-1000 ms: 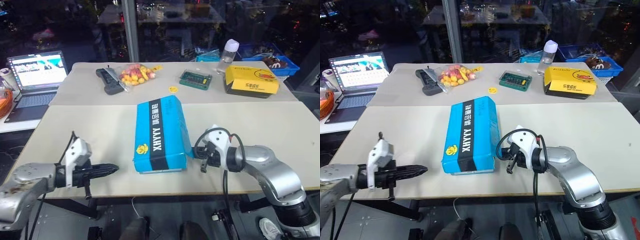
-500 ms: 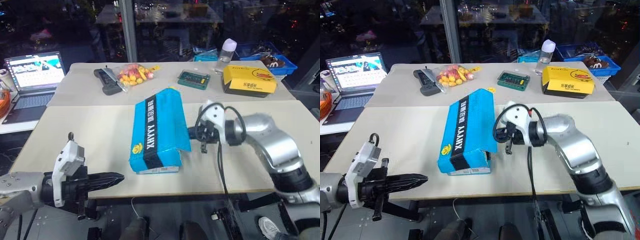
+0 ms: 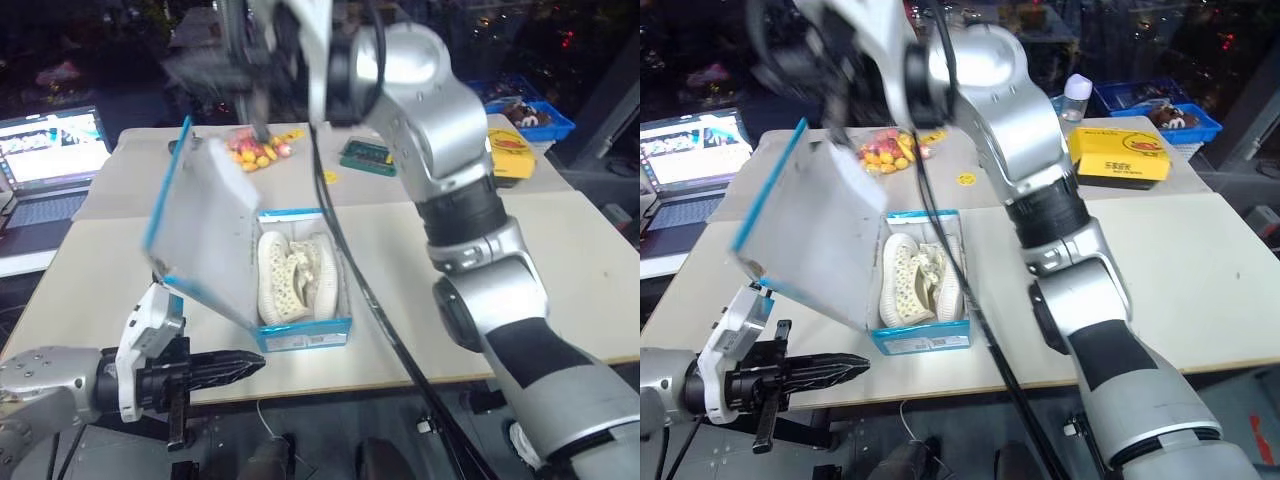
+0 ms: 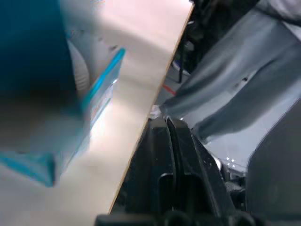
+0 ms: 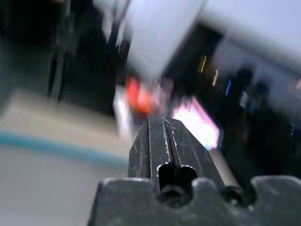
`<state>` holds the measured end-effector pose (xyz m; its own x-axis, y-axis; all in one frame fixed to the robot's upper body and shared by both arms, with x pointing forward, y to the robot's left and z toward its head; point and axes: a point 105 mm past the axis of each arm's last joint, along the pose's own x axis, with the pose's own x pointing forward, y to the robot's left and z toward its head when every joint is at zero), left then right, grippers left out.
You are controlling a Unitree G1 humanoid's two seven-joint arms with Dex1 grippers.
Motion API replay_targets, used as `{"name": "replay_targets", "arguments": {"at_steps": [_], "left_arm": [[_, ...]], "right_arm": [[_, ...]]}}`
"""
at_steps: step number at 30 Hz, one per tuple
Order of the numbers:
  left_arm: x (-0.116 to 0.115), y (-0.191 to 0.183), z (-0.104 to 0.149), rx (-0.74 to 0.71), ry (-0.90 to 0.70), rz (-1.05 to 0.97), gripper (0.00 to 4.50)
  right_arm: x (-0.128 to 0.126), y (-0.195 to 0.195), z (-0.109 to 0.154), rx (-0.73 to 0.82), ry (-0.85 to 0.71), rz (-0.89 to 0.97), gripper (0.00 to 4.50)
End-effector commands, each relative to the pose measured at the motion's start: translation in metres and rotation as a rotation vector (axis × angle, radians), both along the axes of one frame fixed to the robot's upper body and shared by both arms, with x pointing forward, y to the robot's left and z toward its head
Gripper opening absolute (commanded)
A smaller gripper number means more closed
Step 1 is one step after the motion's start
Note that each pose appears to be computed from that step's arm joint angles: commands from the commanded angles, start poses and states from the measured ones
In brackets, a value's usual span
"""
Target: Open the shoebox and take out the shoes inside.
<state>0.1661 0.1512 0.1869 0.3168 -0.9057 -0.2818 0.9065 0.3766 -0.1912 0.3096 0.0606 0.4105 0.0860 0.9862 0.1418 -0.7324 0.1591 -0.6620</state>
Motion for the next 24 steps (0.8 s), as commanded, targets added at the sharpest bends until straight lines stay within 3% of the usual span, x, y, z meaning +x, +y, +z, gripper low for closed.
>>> {"name": "replay_targets", "arguments": {"at_steps": [1, 10, 17, 24], "left_arm": [[-0.008, 0.009, 0.015, -0.006, -0.022, 0.055, 0.05], [0.013, 0.097, 0.047, 0.130, -0.216, 0.499, 0.05], [0.023, 0.105, 0.066, 0.162, -0.300, 0.497, 0.05], [0.044, 0.090, 0.062, 0.151, -0.256, 0.300, 0.05]], "right_arm": [[0.030, -0.029, -0.036, -0.032, 0.073, -0.097, 0.00], [0.037, -0.036, -0.089, -0.138, 0.159, -0.105, 0.00], [0.023, -0.044, -0.122, -0.314, 0.155, -0.051, 0.00], [-0.002, -0.061, -0.154, -0.507, 0.216, 0.040, 0.00]]}}
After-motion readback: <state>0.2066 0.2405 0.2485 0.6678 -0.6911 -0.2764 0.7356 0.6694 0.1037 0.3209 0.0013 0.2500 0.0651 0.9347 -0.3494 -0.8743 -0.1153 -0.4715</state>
